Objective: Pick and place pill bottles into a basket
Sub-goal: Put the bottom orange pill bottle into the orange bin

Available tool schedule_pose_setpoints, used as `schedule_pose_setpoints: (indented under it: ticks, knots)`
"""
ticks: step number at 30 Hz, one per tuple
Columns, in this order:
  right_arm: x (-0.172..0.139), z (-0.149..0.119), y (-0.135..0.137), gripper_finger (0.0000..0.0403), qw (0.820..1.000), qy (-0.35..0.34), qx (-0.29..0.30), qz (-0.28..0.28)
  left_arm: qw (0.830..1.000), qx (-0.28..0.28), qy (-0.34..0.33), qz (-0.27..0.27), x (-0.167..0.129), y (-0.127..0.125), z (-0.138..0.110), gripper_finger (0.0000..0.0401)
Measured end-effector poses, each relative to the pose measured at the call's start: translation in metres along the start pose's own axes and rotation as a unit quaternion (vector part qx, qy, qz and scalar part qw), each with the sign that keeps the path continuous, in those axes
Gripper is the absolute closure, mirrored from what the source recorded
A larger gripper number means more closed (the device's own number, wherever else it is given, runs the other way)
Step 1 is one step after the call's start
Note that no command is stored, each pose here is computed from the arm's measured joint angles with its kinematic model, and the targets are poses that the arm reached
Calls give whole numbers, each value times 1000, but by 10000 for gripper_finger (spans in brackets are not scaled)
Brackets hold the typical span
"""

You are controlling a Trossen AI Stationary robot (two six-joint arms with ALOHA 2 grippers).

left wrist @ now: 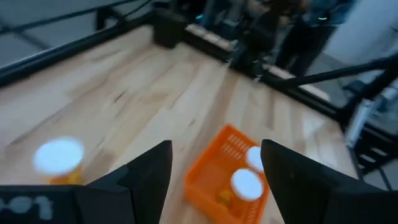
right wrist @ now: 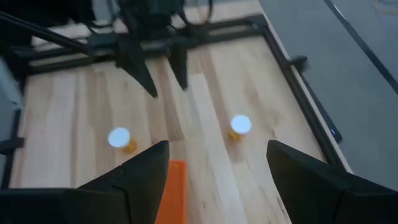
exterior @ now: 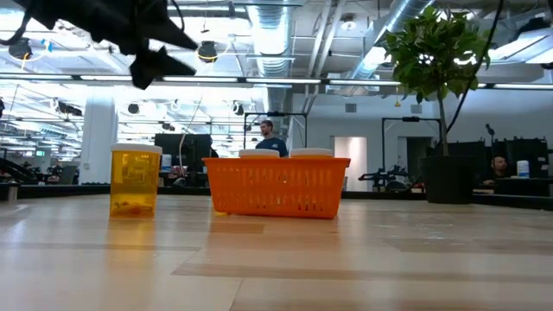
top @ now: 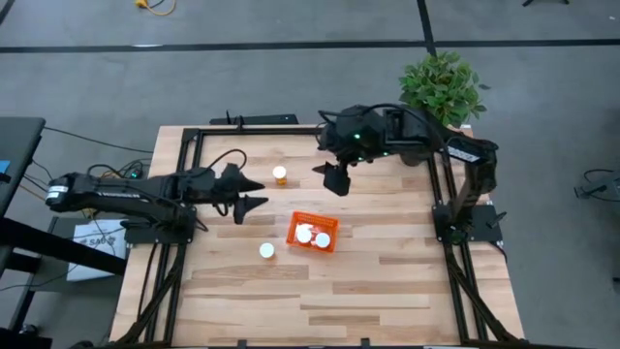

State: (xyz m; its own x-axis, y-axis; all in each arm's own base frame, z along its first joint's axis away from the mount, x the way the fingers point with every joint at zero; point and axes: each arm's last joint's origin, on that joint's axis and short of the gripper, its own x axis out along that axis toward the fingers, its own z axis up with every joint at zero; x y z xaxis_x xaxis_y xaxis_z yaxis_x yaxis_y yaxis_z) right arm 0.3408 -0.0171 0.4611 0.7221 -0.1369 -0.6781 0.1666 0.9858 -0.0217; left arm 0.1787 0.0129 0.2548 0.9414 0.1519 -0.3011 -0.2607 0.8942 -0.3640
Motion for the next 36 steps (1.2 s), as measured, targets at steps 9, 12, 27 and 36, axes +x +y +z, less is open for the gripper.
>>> schedule_pose_setpoints:
  ticks: [9, 12, 27, 36]
  knots:
    - [3, -46, 3, 137, 996, -72, 35, 30, 994, 58, 35, -88, 13, -5, 9, 165]
    - [1, -76, -1, 137, 994, -91, 60, 31, 989, 109, 54, -81, 15, -6, 19, 165]
    - [1, -156, -8, 137, 990, -103, 90, -21, 934, 222, 278, 0, 60, 18, 53, 165]
    - [-8, -159, -11, 137, 991, -108, 67, -35, 908, 165, 385, 15, 80, 25, 50, 165]
